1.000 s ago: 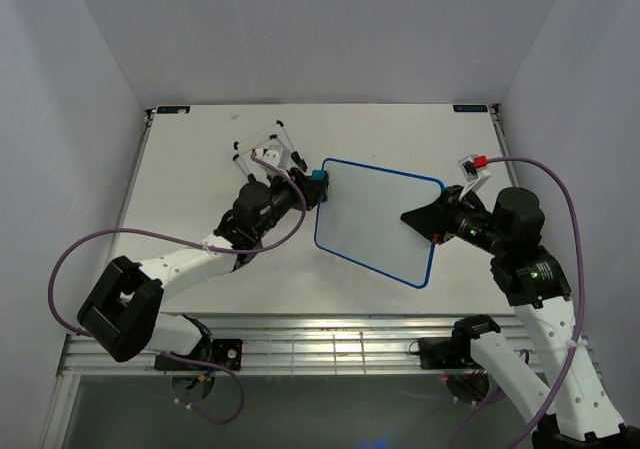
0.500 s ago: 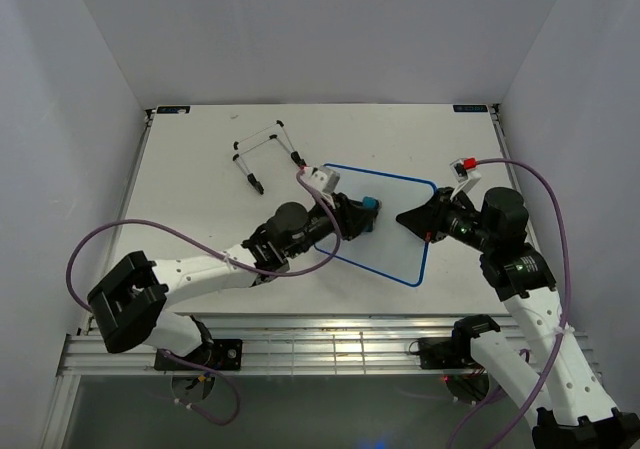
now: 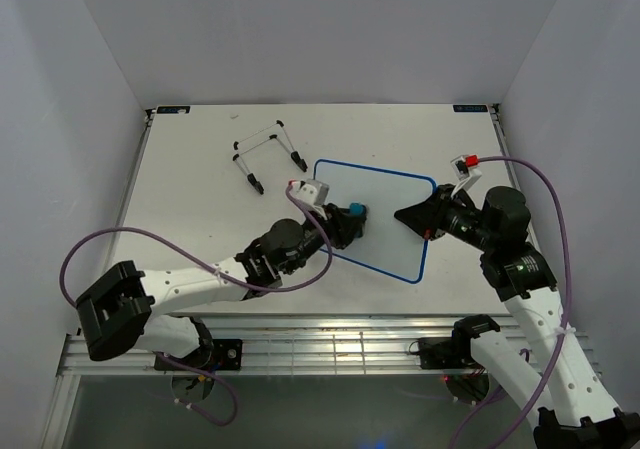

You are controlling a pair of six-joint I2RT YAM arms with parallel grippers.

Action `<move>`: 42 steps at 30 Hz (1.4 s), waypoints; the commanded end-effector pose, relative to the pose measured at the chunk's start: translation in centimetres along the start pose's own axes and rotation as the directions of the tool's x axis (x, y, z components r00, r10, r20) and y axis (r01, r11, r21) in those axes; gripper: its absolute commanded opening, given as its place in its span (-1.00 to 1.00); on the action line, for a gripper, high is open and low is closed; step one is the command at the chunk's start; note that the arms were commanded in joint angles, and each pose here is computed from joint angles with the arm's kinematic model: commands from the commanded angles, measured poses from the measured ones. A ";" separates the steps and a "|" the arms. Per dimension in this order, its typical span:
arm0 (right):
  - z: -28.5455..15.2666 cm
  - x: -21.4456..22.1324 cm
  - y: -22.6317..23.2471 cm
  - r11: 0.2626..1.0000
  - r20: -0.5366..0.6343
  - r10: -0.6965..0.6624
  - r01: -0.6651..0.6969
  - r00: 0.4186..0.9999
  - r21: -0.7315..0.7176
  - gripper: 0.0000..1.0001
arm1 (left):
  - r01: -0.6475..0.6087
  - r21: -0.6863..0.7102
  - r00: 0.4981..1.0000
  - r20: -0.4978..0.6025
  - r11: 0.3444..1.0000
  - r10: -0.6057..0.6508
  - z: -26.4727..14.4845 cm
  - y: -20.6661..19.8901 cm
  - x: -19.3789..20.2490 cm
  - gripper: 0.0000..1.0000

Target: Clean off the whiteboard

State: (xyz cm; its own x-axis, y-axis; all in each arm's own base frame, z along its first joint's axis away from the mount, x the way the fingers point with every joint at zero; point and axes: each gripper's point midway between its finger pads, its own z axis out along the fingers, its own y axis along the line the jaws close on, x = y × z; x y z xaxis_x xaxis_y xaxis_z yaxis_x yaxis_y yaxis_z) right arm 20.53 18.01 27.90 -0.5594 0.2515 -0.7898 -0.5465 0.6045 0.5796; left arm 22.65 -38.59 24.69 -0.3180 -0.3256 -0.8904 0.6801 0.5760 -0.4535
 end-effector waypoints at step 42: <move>-2.6 -7.7 2.6 0.928 0.231 -0.373 0.362 0.899 0.089 -0.85 | -0.045 -0.724 0.883 -0.351 0.688 -0.312 -8.2 21.1 10.9 0.95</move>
State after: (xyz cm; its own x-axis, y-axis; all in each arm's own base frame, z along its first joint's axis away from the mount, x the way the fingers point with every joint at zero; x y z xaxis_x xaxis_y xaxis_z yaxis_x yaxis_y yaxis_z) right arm 21.72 15.55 32.64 -0.2896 0.1424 -0.9465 -0.6098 0.7348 0.2971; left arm 27.79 -23.31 3.83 -0.7355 -0.1960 -0.6485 0.0043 0.9559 -0.2938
